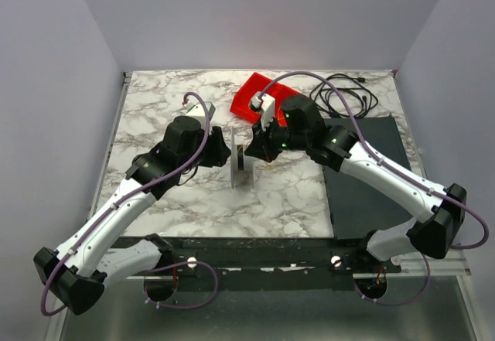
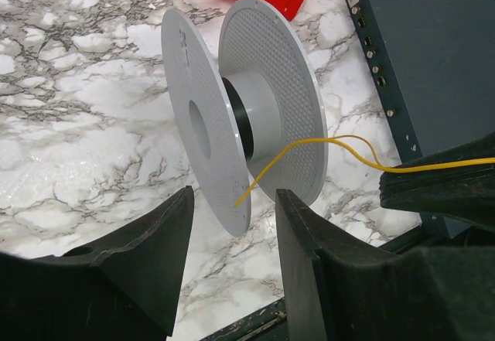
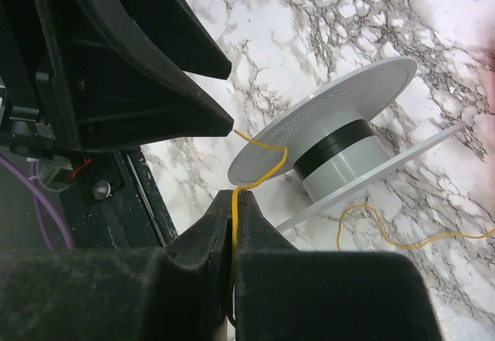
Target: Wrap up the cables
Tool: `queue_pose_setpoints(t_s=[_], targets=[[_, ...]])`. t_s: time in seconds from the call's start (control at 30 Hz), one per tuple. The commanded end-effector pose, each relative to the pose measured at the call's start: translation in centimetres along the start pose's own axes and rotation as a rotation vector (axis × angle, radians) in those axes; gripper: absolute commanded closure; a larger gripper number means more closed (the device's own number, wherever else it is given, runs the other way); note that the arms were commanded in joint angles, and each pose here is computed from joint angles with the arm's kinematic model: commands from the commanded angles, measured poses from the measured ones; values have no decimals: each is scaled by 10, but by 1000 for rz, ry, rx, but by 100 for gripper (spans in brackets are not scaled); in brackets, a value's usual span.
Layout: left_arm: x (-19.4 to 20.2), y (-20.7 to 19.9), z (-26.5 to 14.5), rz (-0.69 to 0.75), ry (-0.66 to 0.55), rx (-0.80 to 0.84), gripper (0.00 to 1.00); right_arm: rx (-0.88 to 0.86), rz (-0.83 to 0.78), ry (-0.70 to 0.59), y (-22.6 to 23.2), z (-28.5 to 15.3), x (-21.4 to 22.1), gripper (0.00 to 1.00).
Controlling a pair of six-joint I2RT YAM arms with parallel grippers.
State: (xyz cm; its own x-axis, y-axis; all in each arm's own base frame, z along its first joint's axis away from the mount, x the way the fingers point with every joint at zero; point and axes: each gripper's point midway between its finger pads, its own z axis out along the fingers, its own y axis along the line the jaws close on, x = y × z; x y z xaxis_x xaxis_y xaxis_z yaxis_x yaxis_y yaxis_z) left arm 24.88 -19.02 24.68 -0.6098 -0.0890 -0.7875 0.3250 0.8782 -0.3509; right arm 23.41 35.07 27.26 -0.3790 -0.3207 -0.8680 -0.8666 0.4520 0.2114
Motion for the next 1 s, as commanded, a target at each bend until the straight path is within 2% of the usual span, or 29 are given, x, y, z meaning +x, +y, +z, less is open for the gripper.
queue_pose_setpoints(t_s=[0.0,0.53,0.97], targets=[[2,-3,7,16,24,18,52,-20,-13,40,1,10,7,99],[37,-7,27,15,138,70,50,27,-23,55,-16,32,12,99],[68,-8,38,17,161,70,46,16,-12,63,-17,43,16,99]])
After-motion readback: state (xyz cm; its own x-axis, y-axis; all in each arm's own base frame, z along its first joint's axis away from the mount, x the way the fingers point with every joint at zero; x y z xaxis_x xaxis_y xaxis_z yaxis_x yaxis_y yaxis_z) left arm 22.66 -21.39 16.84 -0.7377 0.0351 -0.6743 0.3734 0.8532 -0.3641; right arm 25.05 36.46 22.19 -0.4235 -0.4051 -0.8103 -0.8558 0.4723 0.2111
